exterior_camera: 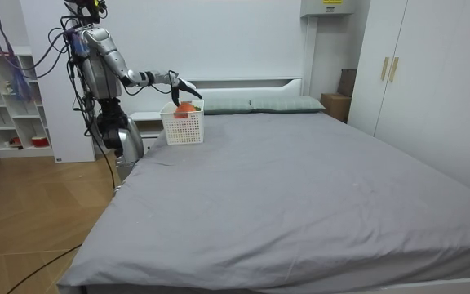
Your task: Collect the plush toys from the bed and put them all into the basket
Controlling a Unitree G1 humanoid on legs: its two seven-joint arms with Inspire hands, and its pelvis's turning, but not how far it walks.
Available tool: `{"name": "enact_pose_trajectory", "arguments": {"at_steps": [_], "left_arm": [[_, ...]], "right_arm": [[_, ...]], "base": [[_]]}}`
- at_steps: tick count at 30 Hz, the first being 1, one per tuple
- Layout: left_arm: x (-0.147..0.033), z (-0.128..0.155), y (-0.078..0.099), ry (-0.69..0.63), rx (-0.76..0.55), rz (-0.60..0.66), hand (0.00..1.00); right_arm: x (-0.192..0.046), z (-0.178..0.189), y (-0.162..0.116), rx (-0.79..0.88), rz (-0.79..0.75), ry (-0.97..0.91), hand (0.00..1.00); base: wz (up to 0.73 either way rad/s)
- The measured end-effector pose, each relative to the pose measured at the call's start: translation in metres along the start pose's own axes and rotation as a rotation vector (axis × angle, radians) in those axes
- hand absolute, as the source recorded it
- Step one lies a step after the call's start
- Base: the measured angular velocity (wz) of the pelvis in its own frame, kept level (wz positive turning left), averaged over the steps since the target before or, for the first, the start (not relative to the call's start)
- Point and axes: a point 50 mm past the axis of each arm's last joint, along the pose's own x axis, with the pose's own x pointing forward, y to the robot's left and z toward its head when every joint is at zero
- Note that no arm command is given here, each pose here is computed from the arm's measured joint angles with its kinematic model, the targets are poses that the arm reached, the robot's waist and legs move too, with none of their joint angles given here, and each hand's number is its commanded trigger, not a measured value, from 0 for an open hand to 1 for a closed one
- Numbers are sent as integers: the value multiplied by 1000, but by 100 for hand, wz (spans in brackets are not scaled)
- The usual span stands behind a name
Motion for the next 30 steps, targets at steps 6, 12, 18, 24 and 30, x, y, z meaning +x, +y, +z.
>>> {"name": "enact_pose_trajectory", "arguments": {"at_steps": [6,12,18,24,30], "left_arm": [[0,0,0,1,-1,-3,0],[0,-1,-1,4,-4,-5,0],[-1,-9,3,11,-27,7,0],[-2,-25,12,49,-94,46,0],[-6,-40,22,64,-140,82,0]], "right_arm": [[0,1,-2,0,-22,-6,0],[-1,2,-3,-1,-47,-25,0],[-8,-5,-26,174,-157,-76,0],[-33,-41,-50,495,-403,-113,0],[-68,-107,-44,747,-606,60,0]], "base": [[0],[0],[-1],[-19],[-38]]}}
